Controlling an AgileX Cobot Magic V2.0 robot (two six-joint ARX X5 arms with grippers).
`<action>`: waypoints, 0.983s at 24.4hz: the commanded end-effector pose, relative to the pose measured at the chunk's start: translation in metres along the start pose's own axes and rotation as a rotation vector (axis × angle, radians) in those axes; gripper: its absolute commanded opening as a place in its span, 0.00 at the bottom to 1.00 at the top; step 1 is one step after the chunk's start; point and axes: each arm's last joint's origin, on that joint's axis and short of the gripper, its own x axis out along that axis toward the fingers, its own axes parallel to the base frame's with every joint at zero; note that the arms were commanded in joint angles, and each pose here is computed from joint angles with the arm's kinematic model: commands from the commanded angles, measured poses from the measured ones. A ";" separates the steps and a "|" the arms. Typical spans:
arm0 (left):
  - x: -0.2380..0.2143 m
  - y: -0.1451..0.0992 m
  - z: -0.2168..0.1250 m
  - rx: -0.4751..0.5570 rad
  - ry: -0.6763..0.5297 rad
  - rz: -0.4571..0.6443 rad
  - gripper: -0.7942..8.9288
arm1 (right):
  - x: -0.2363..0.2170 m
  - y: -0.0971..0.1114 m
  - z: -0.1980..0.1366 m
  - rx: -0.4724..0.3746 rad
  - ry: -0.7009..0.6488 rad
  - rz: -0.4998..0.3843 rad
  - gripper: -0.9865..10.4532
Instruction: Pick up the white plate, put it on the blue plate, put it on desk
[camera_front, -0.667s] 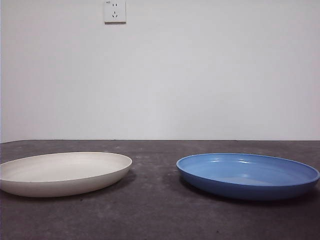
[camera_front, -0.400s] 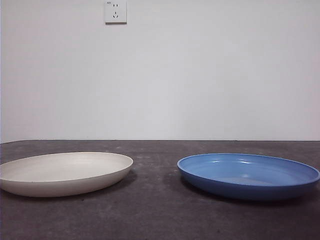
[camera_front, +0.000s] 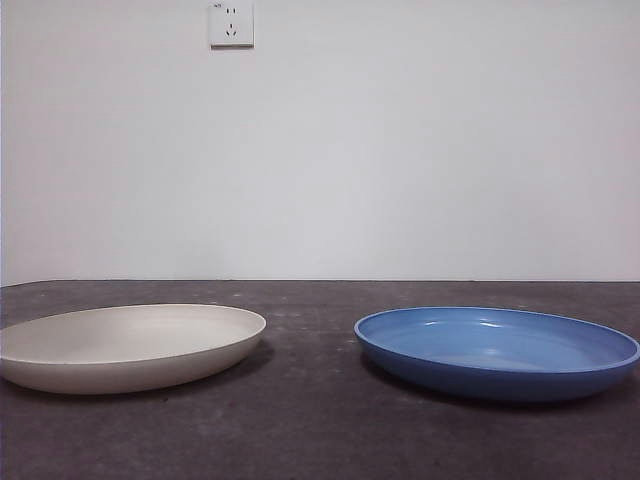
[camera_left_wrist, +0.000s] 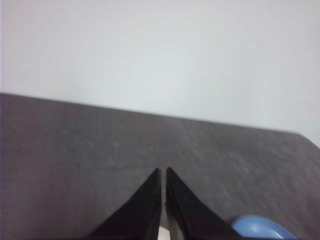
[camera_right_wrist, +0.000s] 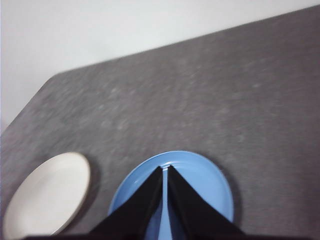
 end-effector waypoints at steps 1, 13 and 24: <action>-0.002 -0.006 0.006 0.031 0.024 -0.033 0.10 | 0.001 0.009 0.013 -0.037 0.020 0.079 0.10; -0.006 -0.023 0.011 0.020 0.149 -0.219 0.10 | 0.001 0.035 0.039 -0.169 0.145 0.303 0.10; -0.009 -0.024 -0.002 -0.038 0.310 -0.346 0.10 | -0.001 0.035 0.034 -0.148 0.208 0.338 0.10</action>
